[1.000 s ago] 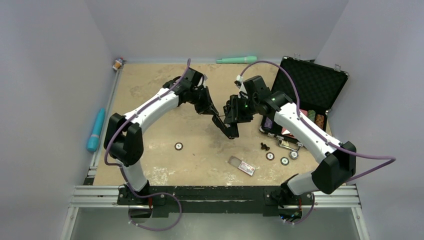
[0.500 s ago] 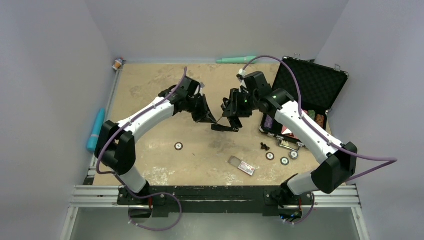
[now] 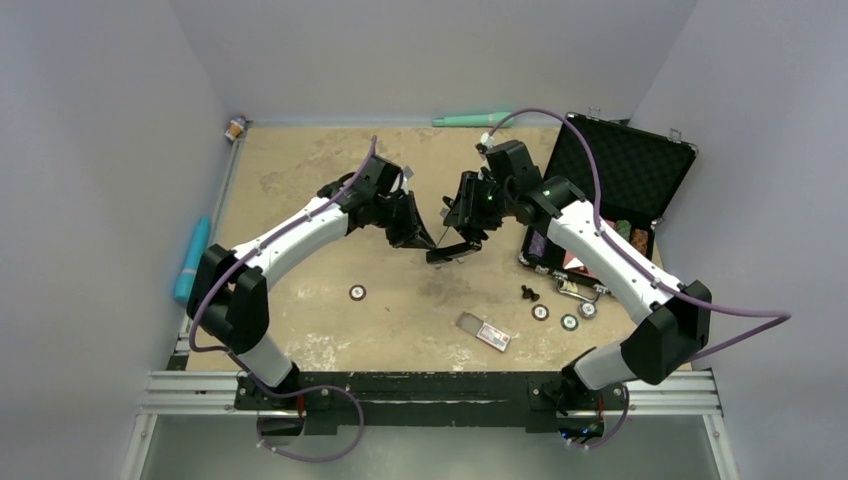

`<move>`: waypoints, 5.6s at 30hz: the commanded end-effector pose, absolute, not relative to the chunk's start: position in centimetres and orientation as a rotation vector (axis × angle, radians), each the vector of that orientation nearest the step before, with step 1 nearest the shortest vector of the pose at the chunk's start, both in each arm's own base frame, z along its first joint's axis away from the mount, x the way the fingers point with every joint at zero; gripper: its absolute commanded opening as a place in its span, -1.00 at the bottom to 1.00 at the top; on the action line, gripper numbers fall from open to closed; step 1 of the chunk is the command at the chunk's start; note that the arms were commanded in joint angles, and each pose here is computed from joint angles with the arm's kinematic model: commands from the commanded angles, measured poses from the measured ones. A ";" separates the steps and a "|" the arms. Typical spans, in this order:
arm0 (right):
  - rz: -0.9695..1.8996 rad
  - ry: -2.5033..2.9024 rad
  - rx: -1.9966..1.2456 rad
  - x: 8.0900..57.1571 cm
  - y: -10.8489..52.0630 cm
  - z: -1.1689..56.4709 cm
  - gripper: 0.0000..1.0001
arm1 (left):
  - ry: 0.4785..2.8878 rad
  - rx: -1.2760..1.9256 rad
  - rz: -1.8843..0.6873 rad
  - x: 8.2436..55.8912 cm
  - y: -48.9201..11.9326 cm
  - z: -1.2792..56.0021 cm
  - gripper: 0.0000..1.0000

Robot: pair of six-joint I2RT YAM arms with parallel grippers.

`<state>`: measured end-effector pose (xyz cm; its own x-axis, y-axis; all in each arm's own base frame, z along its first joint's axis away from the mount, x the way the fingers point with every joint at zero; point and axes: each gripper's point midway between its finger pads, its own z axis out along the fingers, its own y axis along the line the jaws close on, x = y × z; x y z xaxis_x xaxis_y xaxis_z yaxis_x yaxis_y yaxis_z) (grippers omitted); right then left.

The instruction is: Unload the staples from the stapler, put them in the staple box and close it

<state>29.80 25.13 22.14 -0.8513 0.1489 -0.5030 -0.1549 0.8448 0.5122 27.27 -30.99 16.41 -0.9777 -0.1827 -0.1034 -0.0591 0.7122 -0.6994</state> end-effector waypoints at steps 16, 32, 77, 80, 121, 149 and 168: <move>0.718 2.247 0.122 32.2 23.1 26.5 -1.00 | 2.730 -0.119 -1.146 26.2 -30.6 20.0 -1.00; 0.766 2.159 0.212 32.0 19.5 29.0 -1.00 | 2.742 -0.199 -0.936 22.9 -23.9 17.8 0.08; 1.743 1.511 -0.004 24.5 25.0 50.8 -1.00 | 1.602 0.387 -1.812 22.0 -30.2 45.5 0.65; 1.741 1.533 0.002 25.0 25.2 50.2 -1.00 | 1.579 0.382 -1.846 22.3 -30.8 46.1 0.63; 1.717 1.557 0.087 26.8 25.3 48.6 -1.00 | 1.627 0.412 -1.958 23.2 -36.5 45.3 -0.43; 1.685 1.613 0.031 26.0 25.3 45.6 0.67 | 1.804 0.375 -1.809 22.7 -35.1 42.8 -1.00; 1.233 1.870 0.250 30.3 21.2 39.8 0.97 | 2.219 0.221 -1.300 24.5 -29.7 36.0 -1.00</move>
<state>30.22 22.28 39.39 -0.6527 0.5822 -0.4847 -0.2648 0.4241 0.8660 24.06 -32.93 35.13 -0.8853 -0.1159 -0.4503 0.3801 0.3773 -0.8445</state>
